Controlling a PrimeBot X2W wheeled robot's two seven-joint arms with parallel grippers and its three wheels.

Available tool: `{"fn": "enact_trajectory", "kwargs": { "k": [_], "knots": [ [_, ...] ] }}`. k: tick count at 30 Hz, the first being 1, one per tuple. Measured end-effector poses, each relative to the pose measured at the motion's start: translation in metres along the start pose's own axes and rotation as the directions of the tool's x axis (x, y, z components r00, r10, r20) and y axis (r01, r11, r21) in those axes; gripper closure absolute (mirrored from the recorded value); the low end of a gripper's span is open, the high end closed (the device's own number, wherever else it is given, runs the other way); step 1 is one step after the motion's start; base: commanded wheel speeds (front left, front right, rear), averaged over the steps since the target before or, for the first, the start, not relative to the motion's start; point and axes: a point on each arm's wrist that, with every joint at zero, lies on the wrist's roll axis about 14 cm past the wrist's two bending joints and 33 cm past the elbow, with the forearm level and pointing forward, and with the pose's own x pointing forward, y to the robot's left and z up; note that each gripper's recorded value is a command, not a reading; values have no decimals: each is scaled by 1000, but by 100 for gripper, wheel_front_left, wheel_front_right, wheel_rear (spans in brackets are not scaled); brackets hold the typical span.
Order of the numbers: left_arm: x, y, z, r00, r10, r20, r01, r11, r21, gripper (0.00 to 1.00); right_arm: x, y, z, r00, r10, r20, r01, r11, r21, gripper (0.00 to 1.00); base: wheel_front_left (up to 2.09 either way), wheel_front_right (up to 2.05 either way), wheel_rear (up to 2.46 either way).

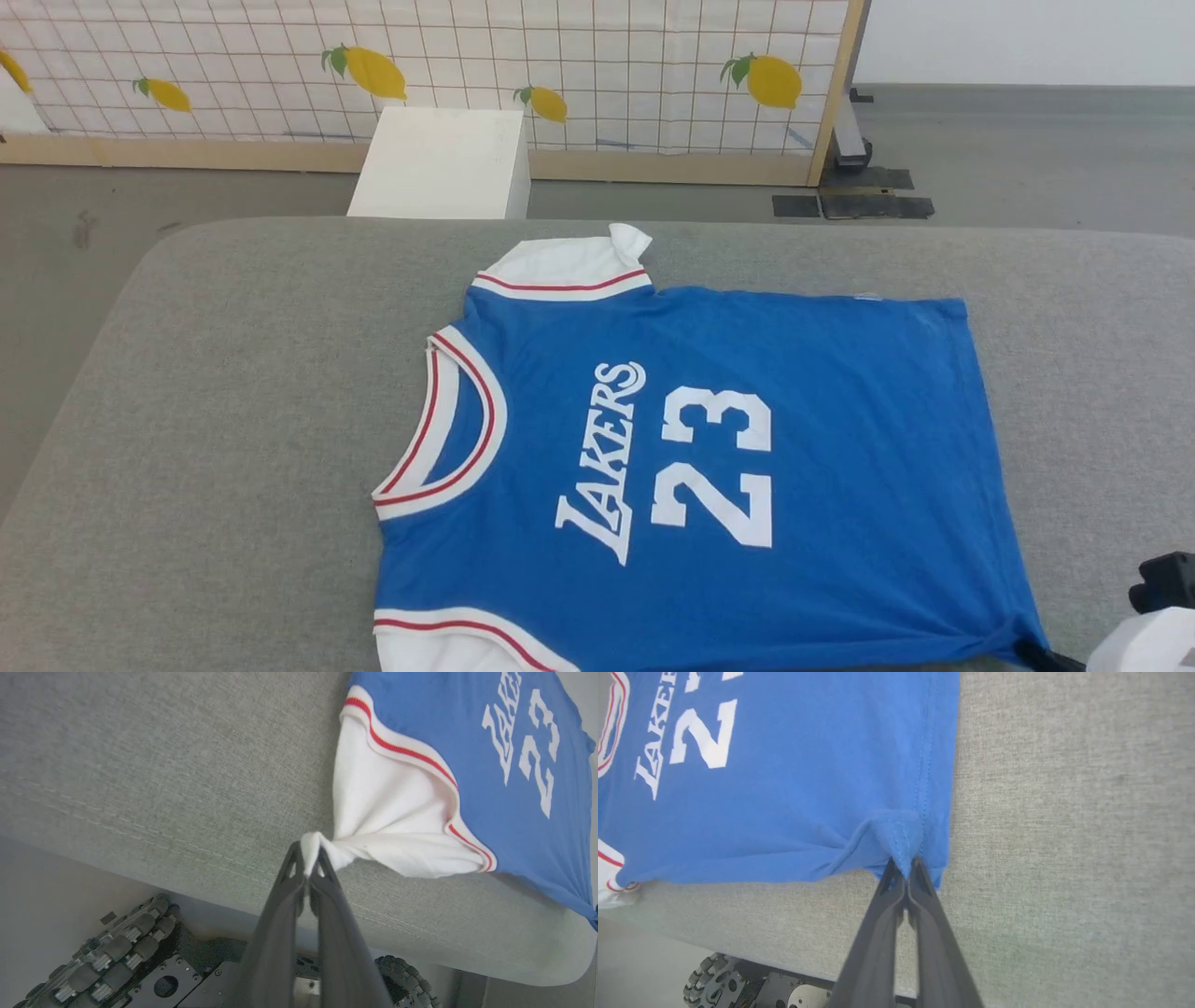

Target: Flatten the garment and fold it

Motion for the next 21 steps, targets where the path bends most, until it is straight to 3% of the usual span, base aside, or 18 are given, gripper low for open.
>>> {"fn": "enact_trajectory", "kwargs": {
  "k": [3,9,15,21],
  "knots": [
    [-3,-6,13,999,-16,39,15,1000,22,100,-3,4,6,1000,5,18,-5,1000,-4,100,0,0,0],
    [-6,-35,54,986,-97,139,74,985,158,100,-5,10,26,999,10,40,-9,999,-34,100,0,0,0],
    [10,-73,105,959,-207,192,139,937,320,100,1,15,62,998,3,58,2,997,-80,100,0,0,0],
    [39,-101,139,944,-272,187,173,891,420,100,19,19,85,1000,-13,22,15,993,-116,100,0,0,0]
  ]
}}
